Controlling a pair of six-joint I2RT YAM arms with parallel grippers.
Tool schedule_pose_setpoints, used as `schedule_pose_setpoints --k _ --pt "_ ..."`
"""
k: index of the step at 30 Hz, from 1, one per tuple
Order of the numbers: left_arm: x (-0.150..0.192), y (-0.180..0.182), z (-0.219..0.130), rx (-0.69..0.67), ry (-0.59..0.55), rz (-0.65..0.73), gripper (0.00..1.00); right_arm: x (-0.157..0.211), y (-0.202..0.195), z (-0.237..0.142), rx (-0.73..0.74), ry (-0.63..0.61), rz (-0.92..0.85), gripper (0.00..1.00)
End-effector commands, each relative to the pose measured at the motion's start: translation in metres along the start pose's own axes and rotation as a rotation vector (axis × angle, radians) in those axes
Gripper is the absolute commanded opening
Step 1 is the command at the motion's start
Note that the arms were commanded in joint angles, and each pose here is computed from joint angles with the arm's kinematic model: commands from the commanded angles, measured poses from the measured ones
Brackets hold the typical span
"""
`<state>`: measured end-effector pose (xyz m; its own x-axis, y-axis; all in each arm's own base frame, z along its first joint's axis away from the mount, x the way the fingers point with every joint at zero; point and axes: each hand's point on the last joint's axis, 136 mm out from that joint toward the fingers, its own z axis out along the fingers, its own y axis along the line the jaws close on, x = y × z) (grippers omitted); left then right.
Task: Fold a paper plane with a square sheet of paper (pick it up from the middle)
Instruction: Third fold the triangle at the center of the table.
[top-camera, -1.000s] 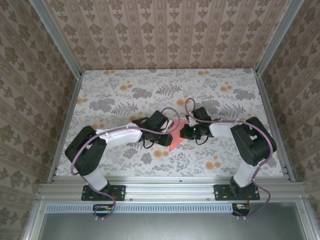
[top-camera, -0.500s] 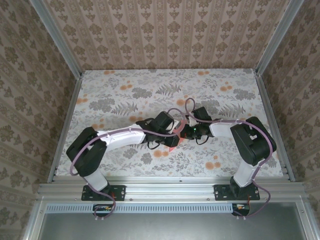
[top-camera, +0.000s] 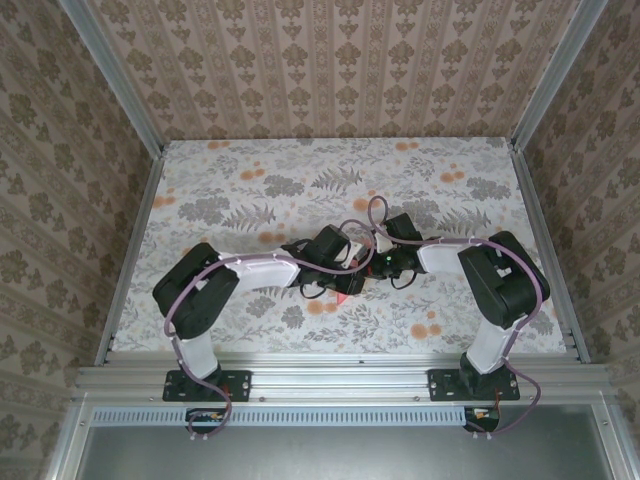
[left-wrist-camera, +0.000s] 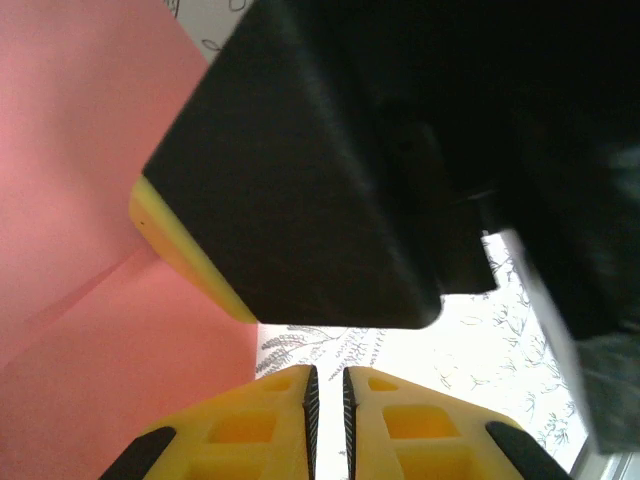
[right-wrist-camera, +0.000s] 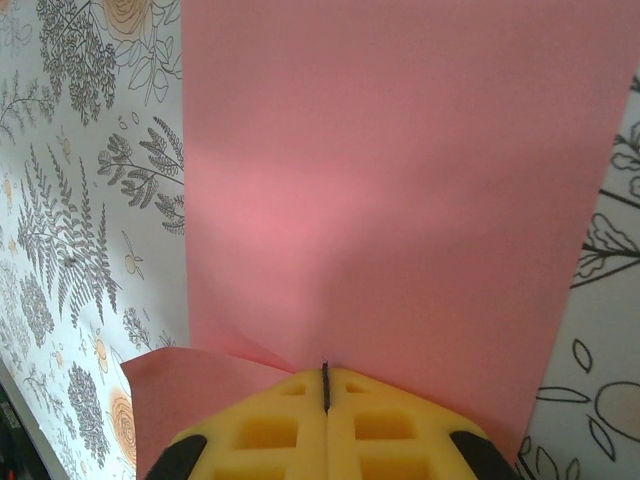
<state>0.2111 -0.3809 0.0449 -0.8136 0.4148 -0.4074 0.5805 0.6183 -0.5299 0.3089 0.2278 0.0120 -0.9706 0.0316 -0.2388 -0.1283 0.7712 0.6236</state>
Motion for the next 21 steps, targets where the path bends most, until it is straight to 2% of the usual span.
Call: schedule_pose_setpoints --k 1,7,21 --pt "0.013 0.004 0.009 0.038 0.027 -0.027 0.17 0.049 -0.044 0.010 0.150 0.156 0.086 0.02" --pt "0.029 0.016 0.010 0.026 0.050 -0.043 0.17 0.049 -0.045 0.008 0.161 0.161 0.082 0.01" --pt "0.039 0.035 0.002 0.014 0.042 -0.084 0.17 0.053 -0.055 0.004 0.224 0.189 0.053 0.01"
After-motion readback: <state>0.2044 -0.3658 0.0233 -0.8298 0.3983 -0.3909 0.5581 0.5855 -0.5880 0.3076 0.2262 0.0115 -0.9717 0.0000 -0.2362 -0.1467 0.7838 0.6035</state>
